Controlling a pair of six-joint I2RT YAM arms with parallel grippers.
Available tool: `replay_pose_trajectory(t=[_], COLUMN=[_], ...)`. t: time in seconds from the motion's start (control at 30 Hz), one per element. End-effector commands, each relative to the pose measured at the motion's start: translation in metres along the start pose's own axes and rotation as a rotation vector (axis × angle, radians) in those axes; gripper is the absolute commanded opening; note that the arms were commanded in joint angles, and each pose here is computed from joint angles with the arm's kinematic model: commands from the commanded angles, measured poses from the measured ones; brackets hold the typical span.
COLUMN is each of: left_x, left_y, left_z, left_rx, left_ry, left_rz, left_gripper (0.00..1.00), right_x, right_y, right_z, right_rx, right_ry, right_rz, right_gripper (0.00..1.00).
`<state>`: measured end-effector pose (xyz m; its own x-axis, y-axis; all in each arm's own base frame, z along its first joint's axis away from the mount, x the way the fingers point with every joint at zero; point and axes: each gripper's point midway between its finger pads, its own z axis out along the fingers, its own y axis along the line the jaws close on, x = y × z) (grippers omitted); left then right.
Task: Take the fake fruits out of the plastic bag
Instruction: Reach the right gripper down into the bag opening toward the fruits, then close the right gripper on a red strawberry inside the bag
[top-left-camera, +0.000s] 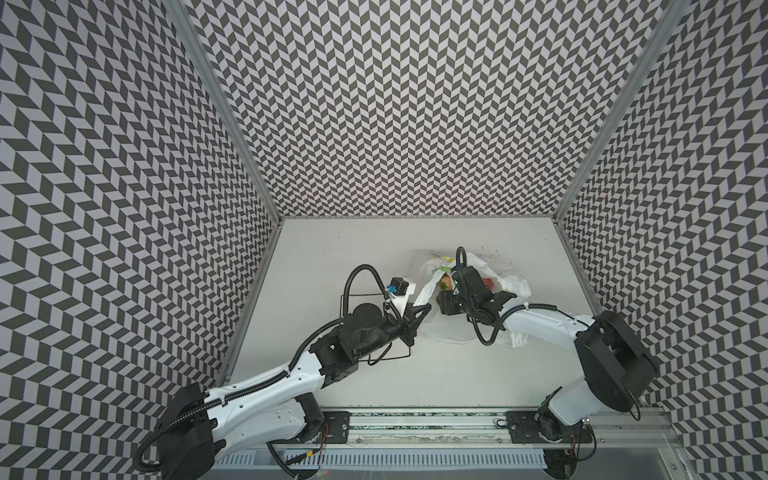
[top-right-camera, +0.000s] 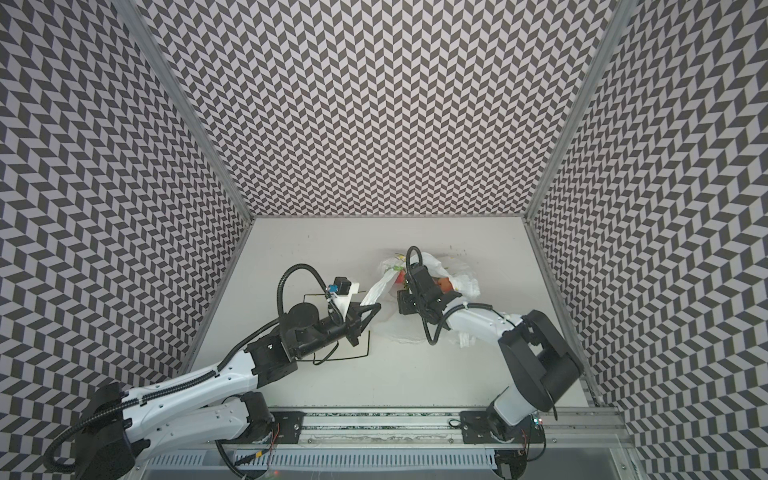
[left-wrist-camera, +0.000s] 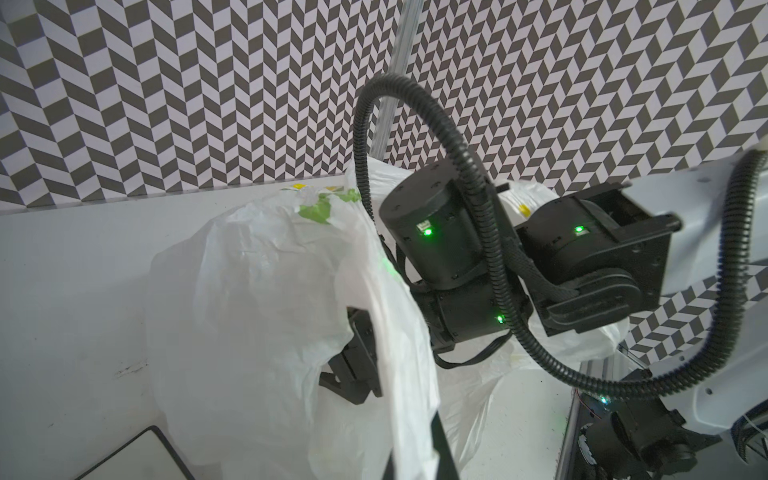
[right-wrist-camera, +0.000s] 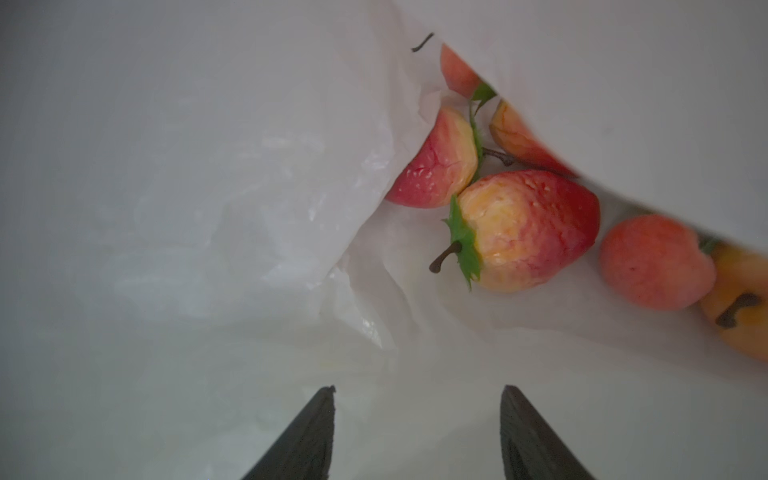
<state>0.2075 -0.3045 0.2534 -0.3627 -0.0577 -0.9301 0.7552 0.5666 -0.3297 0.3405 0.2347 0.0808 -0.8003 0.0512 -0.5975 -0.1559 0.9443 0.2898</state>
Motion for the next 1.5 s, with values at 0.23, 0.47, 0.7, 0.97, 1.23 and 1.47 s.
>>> replay_pose_trajectory(t=[0.23,0.47,0.7,0.97,1.23,1.47], left_x=[-0.009,-0.011,-0.013,-0.015,-0.019,-0.019], left_y=[-0.012,-0.017,-0.016,-0.013,-0.010,-0.004], left_z=[0.000,0.001,0.000,-0.002,-0.003,-0.001], left_rx=[0.024,0.033,0.025,0.005,-0.014,-0.050], left_ry=[-0.037,-0.041,-0.045,-0.052,-0.065,-0.074], left_rz=[0.004,0.008,0.015,0.018,0.017,0.004], left_gripper=[0.00,0.00,0.00,0.00,0.00,0.00], right_x=[-0.053,-0.054,-0.053,-0.055,-0.043,-0.051], right_y=[-0.017,-0.039,-0.043,-0.046,-0.046,-0.038], right_z=[0.013,0.030,0.048,0.069,0.087,0.075], right_rx=[0.143,0.286,0.302,0.315,0.326,0.285], right_ry=[-0.193,-0.193,-0.176,-0.151,-0.090,-0.102], right_rz=[0.449,0.483,0.506,0.528,0.523,0.520], right_gripper=[0.77,0.78,0.73,0.72,0.69,0.56])
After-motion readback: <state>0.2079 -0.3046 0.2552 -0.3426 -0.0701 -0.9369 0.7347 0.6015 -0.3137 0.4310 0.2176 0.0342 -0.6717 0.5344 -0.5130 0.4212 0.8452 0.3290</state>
